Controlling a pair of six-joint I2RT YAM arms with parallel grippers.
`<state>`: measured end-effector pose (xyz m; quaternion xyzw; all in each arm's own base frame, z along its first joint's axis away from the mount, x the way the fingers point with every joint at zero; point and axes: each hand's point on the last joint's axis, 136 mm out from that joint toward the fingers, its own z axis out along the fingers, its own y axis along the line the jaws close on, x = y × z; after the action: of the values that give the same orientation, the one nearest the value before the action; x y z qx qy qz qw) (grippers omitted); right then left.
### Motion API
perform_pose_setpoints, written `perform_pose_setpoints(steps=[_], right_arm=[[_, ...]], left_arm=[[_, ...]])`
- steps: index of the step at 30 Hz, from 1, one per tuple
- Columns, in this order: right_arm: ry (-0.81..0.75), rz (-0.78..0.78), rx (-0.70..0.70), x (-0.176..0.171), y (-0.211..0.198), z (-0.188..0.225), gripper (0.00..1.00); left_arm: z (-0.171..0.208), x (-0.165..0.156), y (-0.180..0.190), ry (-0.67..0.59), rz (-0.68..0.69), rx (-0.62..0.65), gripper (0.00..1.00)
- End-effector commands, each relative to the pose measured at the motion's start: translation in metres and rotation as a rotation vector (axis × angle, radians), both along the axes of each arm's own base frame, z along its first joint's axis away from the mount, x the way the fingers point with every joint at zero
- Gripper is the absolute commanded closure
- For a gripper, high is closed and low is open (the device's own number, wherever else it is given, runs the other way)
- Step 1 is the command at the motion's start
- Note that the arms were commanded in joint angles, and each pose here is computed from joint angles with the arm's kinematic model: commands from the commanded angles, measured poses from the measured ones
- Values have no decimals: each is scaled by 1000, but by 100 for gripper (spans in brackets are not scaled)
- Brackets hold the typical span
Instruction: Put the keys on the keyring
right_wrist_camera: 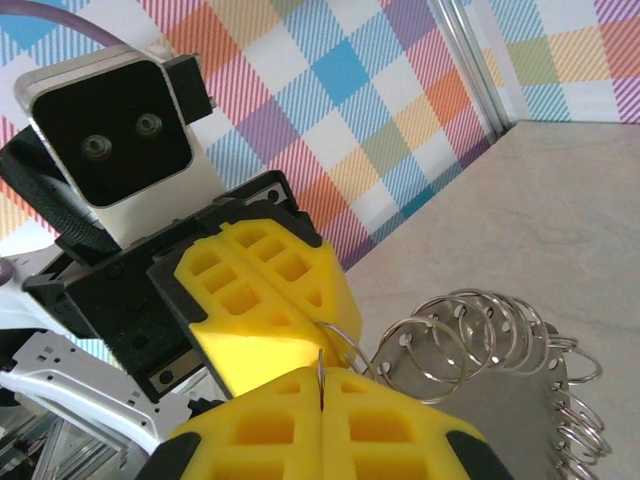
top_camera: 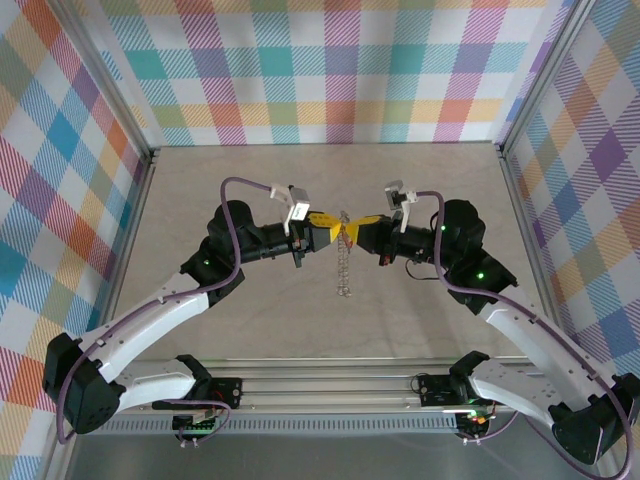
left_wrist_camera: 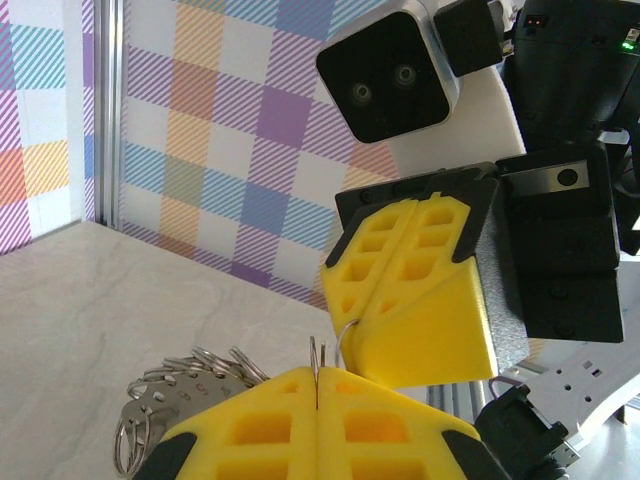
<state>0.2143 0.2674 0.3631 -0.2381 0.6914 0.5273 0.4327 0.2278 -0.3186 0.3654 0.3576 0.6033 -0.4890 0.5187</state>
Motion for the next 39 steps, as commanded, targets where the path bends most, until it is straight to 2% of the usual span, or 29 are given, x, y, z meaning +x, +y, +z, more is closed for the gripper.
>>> perform_pose_setpoints(steps=[1, 8, 39], right_arm=[[-42, -43, 31, 6, -2, 19, 100], [-23, -100, 21, 15, -6, 16, 100], [78, -61, -21, 14, -9, -1, 100]], left_arm=[[32, -12, -2, -85, -40, -59, 100], [34, -15, -1, -89, -48, -65, 100], [42, -22, 7, -123, -38, -89, 100]])
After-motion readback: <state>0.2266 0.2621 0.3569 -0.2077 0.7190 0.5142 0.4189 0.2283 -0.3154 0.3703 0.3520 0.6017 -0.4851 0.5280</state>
